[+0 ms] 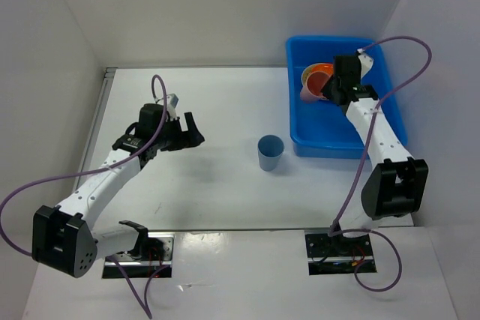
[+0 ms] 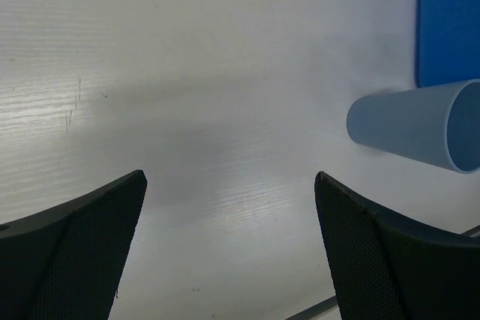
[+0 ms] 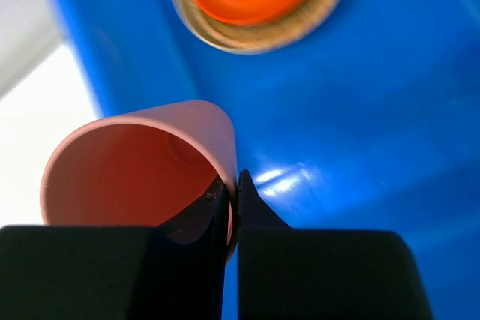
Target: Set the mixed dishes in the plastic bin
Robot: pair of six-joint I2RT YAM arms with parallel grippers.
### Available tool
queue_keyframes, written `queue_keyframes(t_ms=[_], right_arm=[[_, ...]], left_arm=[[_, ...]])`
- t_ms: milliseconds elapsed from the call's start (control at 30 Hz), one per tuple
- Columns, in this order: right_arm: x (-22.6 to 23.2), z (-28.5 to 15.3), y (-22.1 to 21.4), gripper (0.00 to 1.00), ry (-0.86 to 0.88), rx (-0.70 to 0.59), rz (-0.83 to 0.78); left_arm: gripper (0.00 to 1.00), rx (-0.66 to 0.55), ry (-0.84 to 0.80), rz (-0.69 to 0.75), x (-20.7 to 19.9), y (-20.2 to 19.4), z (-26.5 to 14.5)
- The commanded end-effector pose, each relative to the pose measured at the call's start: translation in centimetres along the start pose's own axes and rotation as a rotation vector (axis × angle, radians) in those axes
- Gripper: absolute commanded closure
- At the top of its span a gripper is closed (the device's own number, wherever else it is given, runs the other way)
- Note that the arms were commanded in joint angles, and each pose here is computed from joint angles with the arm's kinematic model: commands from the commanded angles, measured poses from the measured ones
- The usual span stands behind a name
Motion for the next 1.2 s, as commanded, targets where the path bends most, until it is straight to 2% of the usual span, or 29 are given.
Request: queue_keyframes(t_ms=[0,233,333,467,667,933,1033,1067,1100,1167], right_arm=[[-1.3,1.6,-1.3,1.0,-0.013,0.055,0.02],[-2.9,4.3,-5.0,1.0,-0.106,0.155,-0.035],[-3.2,4.3,-6.5,1.0,-0.116,0.185,-0.053],[-3.4,4.5,-8.3,1.0,-0.131,0.235,-0.083],[-3.5,4.1,-9.3,1.0,-0.186,0.259,-0.145],[-3.9,3.6,-9.1,0.99,-0.214,0.262,-0.145],[-3.9,3.7,-9.2,0.78,-0.22,0.27,-0.149],[-3.6,3.6,-8.8,0.67,-0.213,0.261,-0.145],[-3.6,3.6,-8.8,0.5,-0.213,0.261,-0.145],[-3.2,2.9,-7.8,0.39,-0.197,0.237,-0.134]], left_arm=[[0.01,-0.02,-0.031,0.03,-0.4,0.9,0.4],[0.01,-0.027,-0.088,0.037,-1.7,2.1,0.1],[0.01,-0.018,-0.187,0.075,-4.7,2.8,-0.3],[0.01,0.002,-0.223,0.114,-6.9,3.5,0.6],[0.01,0.048,-0.252,0.162,-9.5,3.3,2.2],[0.01,0.085,-0.276,0.255,-13.4,3.8,5.2],[0.01,0.124,-0.227,0.293,-13.5,2.8,7.0],[0.01,0.134,-0.22,0.304,-13.8,2.2,7.3],[0.01,0.142,-0.211,0.311,-13.9,1.7,7.7],[0.01,0.125,-0.2,0.312,-13.8,2.0,7.8]])
Point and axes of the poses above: each gripper's point midway between its finger pads, its own z axis out along the fingers, its own x axis along the line the jaws close on, y = z × x, the point moved 5 cm from there along -z, back along the fingers
